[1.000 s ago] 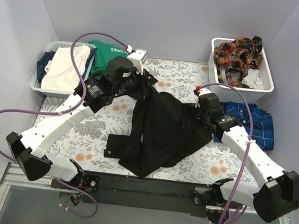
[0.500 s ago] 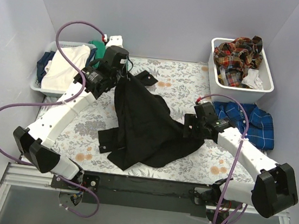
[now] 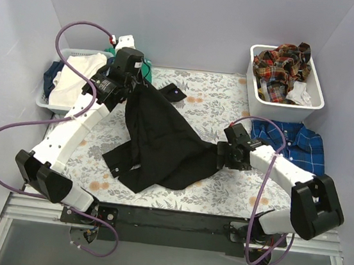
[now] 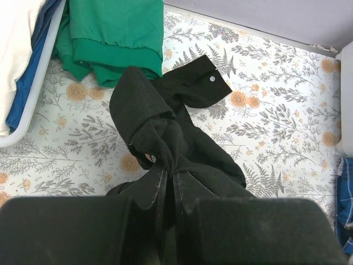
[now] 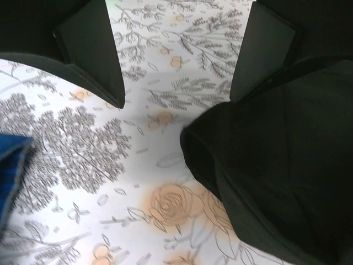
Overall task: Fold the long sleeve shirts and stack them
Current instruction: Flatten the shirt out
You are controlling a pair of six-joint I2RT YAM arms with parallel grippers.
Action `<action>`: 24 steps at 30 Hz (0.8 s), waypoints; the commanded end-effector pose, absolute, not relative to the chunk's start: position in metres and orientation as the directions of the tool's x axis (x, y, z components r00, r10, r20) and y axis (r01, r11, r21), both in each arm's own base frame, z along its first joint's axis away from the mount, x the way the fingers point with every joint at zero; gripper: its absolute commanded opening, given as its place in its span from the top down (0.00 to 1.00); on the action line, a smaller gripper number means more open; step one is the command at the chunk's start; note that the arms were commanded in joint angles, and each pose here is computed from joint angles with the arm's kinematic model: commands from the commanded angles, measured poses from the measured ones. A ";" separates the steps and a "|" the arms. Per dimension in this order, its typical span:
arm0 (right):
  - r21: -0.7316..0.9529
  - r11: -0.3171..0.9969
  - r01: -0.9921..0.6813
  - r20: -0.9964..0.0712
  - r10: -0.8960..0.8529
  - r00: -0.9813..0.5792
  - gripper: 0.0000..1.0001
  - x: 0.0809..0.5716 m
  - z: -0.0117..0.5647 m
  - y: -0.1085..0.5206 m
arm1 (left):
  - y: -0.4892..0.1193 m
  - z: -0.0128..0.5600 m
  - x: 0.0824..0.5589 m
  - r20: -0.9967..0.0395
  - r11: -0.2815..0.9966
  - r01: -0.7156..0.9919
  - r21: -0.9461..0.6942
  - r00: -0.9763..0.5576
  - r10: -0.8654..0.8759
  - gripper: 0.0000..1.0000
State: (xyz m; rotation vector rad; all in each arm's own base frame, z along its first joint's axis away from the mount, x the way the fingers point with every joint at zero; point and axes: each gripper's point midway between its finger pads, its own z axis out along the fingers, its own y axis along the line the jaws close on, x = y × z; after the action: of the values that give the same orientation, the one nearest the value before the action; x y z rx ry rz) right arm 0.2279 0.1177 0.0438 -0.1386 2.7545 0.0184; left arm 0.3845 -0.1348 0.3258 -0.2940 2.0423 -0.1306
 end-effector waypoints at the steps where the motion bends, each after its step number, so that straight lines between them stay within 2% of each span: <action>1: 0.061 0.988 -0.140 -0.450 -0.098 -0.888 0.16 0.264 0.053 0.145 | -0.133 0.335 0.388 -0.859 0.954 -0.146 -0.261 -0.416 -0.299 1.00; 6: 0.170 0.971 -0.171 -0.464 -0.074 -0.883 0.17 0.273 0.056 0.171 | -0.130 0.336 0.388 -0.857 0.952 -0.144 -0.268 -0.416 -0.305 1.00; 11: 0.200 0.963 -0.181 -0.444 -0.075 -0.893 0.19 0.274 0.047 0.180 | -0.128 0.338 0.386 -0.859 0.951 -0.142 -0.273 -0.410 -0.308 1.00; 14: 0.233 0.955 -0.185 -0.440 -0.066 -0.895 0.33 0.278 0.045 0.188 | -0.126 0.341 0.385 -0.860 0.950 -0.139 -0.278 -0.406 -0.311 1.00; 15: 0.243 0.951 -0.192 -0.446 -0.066 -0.893 0.45 0.280 0.047 0.191 | -0.126 0.343 0.385 -0.861 0.950 -0.136 -0.280 -0.403 -0.311 1.00; 17: 0.243 0.951 -0.193 -0.448 -0.067 -0.892 0.63 0.284 0.047 0.194 | -0.126 0.348 0.384 -0.864 0.949 -0.124 -0.289 -0.394 -0.314 1.00; 18: 0.244 0.949 -0.199 -0.455 -0.069 -0.888 0.88 0.287 0.051 0.196 | -0.127 0.349 0.384 -0.865 0.950 -0.116 -0.290 -0.393 -0.312 1.00; 19: 0.241 0.950 -0.198 -0.454 -0.070 -0.888 0.98 0.288 0.054 0.195 | -0.126 0.353 0.384 -0.869 0.949 -0.113 -0.293 -0.383 -0.314 1.00; 21: 0.217 0.957 -0.195 -0.484 -0.068 -0.872 0.99 0.294 0.065 0.192 | -0.124 0.360 0.383 -0.875 0.949 -0.109 -0.294 -0.369 -0.314 1.00; 24: 0.158 0.971 -0.177 -0.588 -0.051 -0.807 0.99 0.313 0.105 0.181 | -0.115 0.374 0.379 -0.892 0.951 -0.123 -0.282 -0.332 -0.308 1.00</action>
State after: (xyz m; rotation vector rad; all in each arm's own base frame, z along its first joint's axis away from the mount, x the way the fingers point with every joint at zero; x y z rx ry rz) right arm 0.2783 0.1839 0.0455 -0.1901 2.6931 0.3225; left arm 0.3884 -0.1296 0.3288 -0.2981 2.0374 -0.1759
